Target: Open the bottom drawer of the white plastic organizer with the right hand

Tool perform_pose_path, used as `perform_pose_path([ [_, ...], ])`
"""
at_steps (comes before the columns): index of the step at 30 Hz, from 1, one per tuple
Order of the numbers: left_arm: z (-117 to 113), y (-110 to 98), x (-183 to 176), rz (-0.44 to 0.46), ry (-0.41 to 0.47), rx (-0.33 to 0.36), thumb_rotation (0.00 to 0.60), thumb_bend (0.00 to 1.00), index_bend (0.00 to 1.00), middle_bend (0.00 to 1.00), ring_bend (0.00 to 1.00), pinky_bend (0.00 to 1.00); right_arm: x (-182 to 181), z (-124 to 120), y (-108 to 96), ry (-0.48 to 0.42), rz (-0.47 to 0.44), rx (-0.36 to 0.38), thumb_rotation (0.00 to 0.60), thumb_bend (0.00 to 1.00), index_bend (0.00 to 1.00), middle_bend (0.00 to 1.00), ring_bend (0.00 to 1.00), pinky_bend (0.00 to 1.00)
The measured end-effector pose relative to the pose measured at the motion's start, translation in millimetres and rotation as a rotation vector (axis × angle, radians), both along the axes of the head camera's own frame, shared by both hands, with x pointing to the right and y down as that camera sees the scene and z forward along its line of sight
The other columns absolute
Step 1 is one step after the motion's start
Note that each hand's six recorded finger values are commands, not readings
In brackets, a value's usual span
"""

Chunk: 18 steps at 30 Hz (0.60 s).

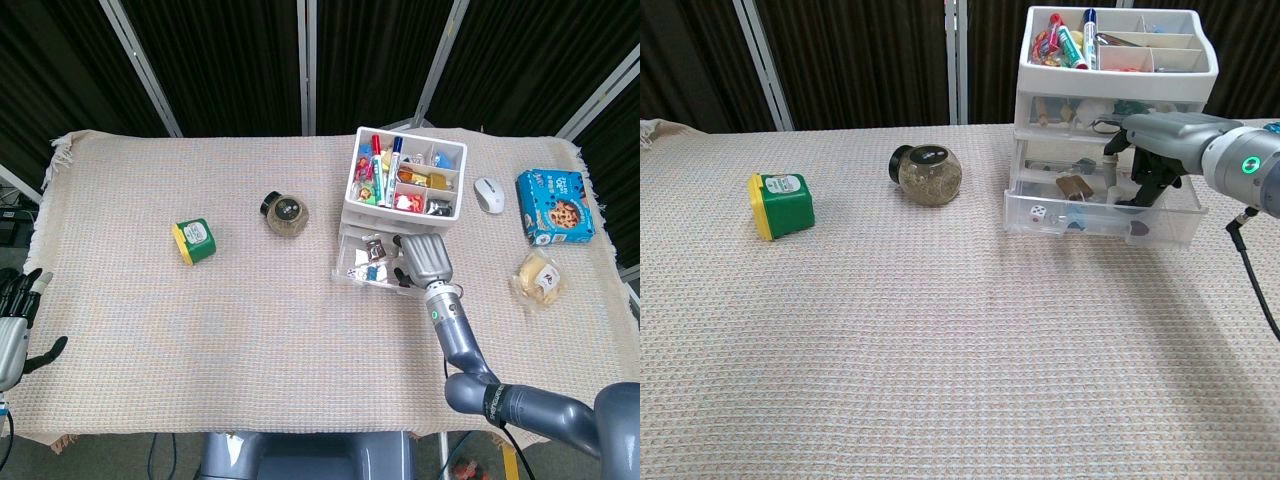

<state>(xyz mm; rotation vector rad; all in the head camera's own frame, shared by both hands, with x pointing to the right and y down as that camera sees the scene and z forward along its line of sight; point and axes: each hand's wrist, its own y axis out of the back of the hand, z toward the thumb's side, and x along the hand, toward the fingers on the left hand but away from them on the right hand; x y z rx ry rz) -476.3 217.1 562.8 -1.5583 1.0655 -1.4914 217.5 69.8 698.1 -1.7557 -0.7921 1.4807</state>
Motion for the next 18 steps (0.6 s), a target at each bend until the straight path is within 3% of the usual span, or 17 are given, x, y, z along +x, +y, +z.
perform_pose_path([
  [18,0.0,0.2,0.2,0.001,-0.001,0.000,0.600,0.29,0.00,0.00,0.00,0.00,6.2,-2.2,1.3,0.005,0.011,0.003,0.600,0.31,0.58,1.00,1.00,0.69],
])
